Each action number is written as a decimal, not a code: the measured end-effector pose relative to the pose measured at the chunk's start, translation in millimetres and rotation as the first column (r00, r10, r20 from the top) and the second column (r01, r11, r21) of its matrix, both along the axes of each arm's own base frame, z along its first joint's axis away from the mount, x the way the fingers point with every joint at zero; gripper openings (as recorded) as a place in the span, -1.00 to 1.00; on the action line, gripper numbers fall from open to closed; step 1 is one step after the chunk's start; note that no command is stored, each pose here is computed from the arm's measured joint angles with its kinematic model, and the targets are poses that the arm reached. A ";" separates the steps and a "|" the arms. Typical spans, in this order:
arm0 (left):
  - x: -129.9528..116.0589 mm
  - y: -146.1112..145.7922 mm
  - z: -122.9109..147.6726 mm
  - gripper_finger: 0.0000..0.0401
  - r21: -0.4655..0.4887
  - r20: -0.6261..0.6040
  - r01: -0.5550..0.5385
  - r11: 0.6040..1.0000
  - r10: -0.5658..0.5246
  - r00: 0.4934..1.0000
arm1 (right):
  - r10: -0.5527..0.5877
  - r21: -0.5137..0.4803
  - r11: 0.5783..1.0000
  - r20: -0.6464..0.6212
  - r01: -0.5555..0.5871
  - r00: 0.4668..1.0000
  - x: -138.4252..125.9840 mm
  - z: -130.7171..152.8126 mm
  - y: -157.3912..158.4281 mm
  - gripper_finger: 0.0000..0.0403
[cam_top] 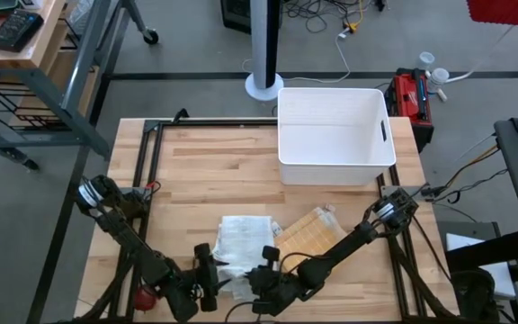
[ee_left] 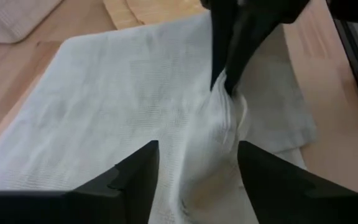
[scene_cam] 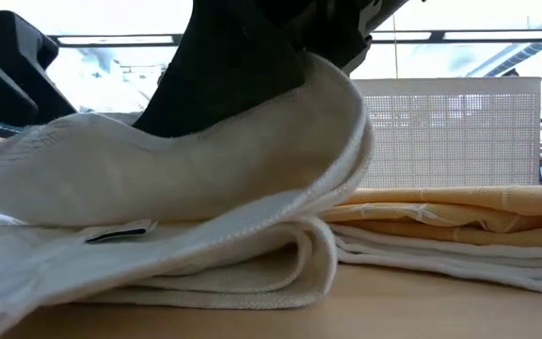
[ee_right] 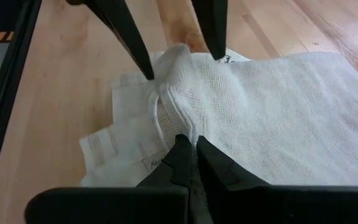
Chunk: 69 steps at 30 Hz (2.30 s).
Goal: Fold towel
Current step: Fold the white checkered towel
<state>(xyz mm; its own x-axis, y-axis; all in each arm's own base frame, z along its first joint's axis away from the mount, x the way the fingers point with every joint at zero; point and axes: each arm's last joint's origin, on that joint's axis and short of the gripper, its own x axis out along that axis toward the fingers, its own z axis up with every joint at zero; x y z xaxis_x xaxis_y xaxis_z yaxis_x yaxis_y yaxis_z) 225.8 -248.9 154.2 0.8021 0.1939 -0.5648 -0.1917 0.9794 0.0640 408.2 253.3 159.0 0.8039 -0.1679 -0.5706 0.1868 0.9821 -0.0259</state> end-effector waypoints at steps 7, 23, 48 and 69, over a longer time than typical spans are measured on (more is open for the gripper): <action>1.3 2.9 -4.6 0.14 0.019 -0.053 0.020 1.000 -0.019 0.998 | 0.006 -0.008 1.000 -0.003 -0.006 1.000 0.1 -0.2 -0.2 -0.99; 14.5 19.4 -11.0 -0.20 -0.008 -0.035 -0.131 0.991 0.131 0.991 | 0.011 -0.014 1.000 -0.008 -0.011 1.000 0.4 -0.9 -0.7 -0.99; -8.9 -11.0 24.2 -0.98 -0.313 0.000 0.040 0.949 -0.042 0.999 | -0.034 -0.002 0.999 -0.024 0.034 0.999 4.6 -6.7 -9.6 -0.99; 9.7 11.7 28.9 -0.25 0.084 -0.251 0.314 0.946 -0.285 0.925 | -0.033 -0.002 0.999 -0.024 0.033 0.999 4.6 -6.7 -9.6 -0.99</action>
